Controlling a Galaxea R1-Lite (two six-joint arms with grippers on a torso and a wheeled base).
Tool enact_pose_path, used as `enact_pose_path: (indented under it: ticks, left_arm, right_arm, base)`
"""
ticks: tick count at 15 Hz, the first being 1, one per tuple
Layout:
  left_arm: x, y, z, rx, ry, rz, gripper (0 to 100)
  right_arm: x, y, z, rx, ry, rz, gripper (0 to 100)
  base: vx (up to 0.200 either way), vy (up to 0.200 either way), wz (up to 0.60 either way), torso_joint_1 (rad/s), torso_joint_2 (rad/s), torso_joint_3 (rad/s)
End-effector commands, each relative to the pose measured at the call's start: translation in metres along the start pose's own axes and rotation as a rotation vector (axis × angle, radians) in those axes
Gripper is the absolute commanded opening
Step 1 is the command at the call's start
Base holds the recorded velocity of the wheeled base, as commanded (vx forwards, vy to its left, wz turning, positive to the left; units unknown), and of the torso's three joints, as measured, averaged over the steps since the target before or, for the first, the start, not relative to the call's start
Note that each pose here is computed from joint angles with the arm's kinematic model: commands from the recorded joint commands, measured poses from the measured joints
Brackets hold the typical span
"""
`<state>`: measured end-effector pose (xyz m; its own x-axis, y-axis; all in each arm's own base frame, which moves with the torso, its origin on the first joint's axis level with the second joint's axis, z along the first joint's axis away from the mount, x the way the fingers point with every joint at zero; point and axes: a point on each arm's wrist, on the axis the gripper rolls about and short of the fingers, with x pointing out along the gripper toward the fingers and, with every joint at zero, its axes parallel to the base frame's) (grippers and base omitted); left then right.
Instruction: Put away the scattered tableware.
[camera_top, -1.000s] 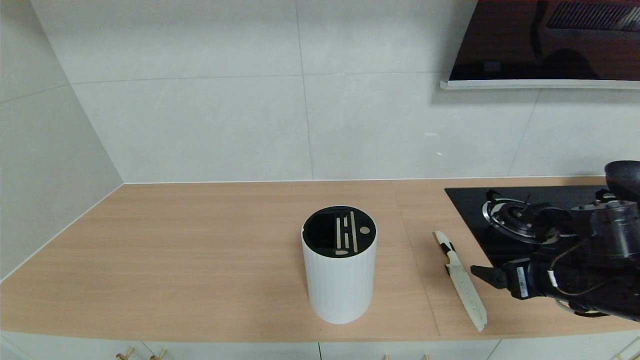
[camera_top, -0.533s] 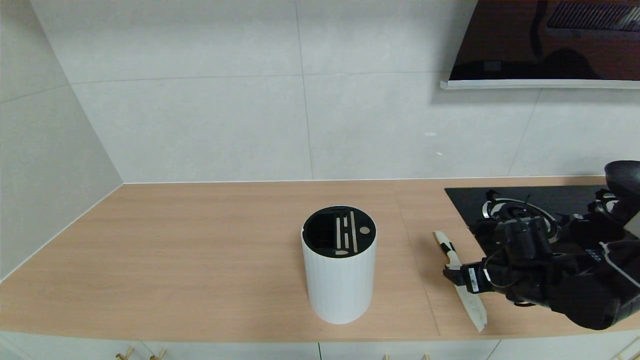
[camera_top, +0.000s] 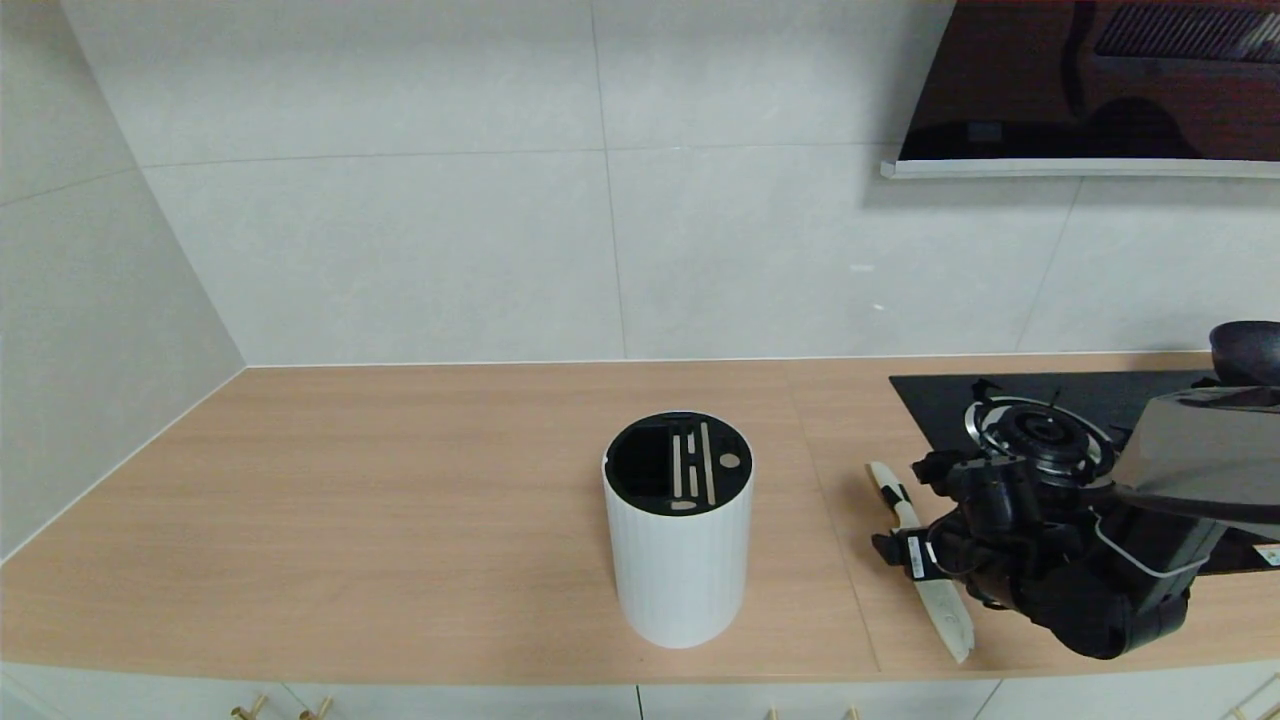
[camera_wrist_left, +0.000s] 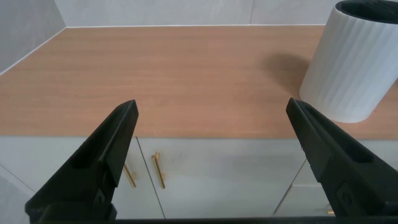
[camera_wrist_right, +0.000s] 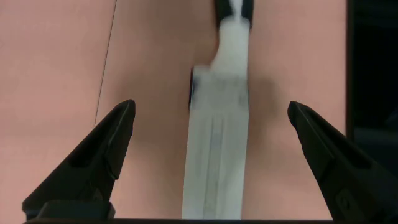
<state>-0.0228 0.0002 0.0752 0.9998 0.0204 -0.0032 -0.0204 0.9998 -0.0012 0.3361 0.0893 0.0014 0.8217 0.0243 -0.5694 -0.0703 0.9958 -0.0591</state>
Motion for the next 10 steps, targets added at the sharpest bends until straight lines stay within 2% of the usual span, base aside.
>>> enact_pose_path:
  ticks: [1, 10]
  left_arm:
    - [0.000, 0.000, 0.000, 0.000, 0.000, 0.001, 100]
    - [0.000, 0.000, 0.000, 0.000, 0.000, 0.001, 100]
  right_arm:
    - [0.009, 0.000, -0.007, 0.000, 0.014, -0.005, 100]
    - [0.019, 0.000, -0.008, 0.005, 0.010, -0.019, 100]
  base:
    - [0.000, 0.000, 0.00, 0.000, 0.00, 0.000]
    - [0.000, 0.000, 0.00, 0.000, 0.00, 0.000]
